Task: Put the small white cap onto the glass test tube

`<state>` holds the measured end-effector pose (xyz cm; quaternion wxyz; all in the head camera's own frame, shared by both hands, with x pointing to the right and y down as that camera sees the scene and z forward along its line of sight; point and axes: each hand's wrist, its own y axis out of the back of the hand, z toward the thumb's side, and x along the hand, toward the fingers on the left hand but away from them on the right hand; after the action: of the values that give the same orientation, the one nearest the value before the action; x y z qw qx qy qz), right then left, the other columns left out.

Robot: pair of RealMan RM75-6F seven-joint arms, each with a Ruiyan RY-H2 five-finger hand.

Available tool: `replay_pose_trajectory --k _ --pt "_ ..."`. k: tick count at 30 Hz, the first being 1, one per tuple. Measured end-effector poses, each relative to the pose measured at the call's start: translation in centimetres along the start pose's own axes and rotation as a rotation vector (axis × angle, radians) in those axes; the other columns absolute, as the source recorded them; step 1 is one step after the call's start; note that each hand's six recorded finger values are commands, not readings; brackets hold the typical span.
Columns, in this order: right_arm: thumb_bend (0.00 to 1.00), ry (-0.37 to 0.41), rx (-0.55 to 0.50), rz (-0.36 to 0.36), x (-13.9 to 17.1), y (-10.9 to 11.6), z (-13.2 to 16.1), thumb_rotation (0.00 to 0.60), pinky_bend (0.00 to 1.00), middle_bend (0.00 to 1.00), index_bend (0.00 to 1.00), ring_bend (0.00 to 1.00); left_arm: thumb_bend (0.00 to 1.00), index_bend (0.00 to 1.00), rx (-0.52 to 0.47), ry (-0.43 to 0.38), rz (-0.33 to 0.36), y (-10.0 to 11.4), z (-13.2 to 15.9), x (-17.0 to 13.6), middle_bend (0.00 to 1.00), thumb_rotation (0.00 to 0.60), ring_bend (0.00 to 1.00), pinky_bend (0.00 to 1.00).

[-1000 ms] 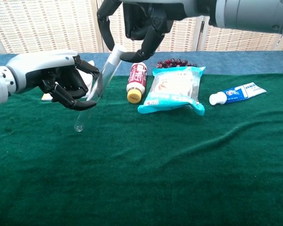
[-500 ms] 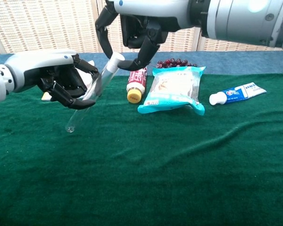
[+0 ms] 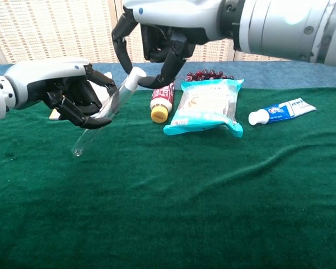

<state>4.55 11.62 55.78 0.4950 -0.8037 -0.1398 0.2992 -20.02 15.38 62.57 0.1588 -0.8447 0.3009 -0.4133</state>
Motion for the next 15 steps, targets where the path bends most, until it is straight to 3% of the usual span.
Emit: replay_pose_trajectory --k 4,8,15 --pt "0.59 -0.009 -0.010 -0.008 0.0 0.1 -0.3 0.590 1.00 1.00 0.54 1.00 0.50 0.75 0.004 0.008 -0.001 -0.1 -0.3 0.1 0.95 0.600 0.91 0.84" --pt "0.46 -0.015 -0.015 -0.006 0.1 0.0 -0.5 0.589 1.00 1.00 0.39 1.00 0.51 0.75 0.013 0.014 0.001 -0.1 -0.6 0.2 0.95 0.600 0.91 0.84" --pt "0.37 -0.020 -0.045 -0.010 0.1 0.0 -0.6 0.590 1.00 1.00 0.27 1.00 0.51 0.75 0.030 0.033 0.002 0.0 -1.2 0.0 0.95 0.600 0.91 0.84"
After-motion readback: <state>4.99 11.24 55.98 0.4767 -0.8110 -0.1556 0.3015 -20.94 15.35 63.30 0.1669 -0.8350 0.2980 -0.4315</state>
